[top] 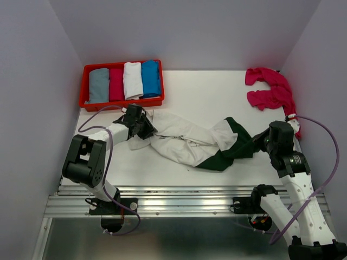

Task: Roll the t-shirts
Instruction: Flatten out the T-shirt at the center of the board.

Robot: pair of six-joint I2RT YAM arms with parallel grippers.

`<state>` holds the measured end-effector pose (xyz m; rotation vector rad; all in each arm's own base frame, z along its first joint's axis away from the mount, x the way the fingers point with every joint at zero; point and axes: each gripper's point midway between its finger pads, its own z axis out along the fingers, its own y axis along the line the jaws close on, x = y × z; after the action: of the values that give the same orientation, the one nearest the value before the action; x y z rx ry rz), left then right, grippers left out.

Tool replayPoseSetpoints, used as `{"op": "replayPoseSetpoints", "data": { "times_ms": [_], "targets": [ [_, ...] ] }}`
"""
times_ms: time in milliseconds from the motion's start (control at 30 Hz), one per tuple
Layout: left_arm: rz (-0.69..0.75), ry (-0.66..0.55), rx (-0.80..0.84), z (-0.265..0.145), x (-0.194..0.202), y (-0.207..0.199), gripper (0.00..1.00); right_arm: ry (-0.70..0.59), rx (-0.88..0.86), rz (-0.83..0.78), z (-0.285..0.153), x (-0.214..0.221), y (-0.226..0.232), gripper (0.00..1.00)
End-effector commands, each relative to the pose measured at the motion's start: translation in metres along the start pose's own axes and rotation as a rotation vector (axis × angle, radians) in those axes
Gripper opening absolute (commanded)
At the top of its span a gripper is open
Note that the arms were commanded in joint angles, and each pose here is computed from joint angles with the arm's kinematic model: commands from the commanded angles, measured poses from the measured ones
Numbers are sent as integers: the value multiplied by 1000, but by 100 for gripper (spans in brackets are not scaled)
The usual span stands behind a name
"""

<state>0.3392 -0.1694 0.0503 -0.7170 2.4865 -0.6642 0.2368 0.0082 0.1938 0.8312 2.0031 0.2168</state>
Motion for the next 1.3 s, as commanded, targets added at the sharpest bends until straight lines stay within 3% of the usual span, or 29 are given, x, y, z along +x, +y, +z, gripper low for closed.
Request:
{"op": "replayPoseSetpoints", "data": {
  "times_ms": [0, 100, 467, 533, 633, 667, 767, 900, 1033, 1233, 1267],
  "targets": [
    [14, -57, 48, -3, -18, -23, 45, -28, -45, 17, -2, -7, 10, 1],
    [23, -71, 55, -5, -21, -26, 50, -25, -44, 14, -2, -6, 9, 1],
    [51, -82, 24, 0, -27, -28, 43, -16, -47, 19, -1, -3, 9, 1],
    [57, -78, 23, 2, -27, -29, 37, -16, -47, 21, -1, -3, 9, 1],
    [75, -64, 21, 4, -25, -30, 5, -18, -47, 21, -2, -4, 9, 1],
    [79, -67, 21, 2, -28, -34, 0, -19, -48, 21, -2, -4, 9, 1],
    [108, -114, 19, -14, -45, -47, 0, -27, -44, 21, -4, -7, 9, 1],
    [134, -217, 70, -64, -71, -76, 0, -71, -16, 27, -11, -17, 3, 1],
    [144, -256, 111, -106, -75, -80, 0, -118, -8, 39, -21, -26, -1, 1],
    [117, -176, 107, -136, -20, -31, 0, -121, -5, 56, -30, -27, -4, 1],
    [99, -108, 59, -125, 6, -2, 0, -121, -6, 59, -31, -27, -4, 1]
  ]
}}
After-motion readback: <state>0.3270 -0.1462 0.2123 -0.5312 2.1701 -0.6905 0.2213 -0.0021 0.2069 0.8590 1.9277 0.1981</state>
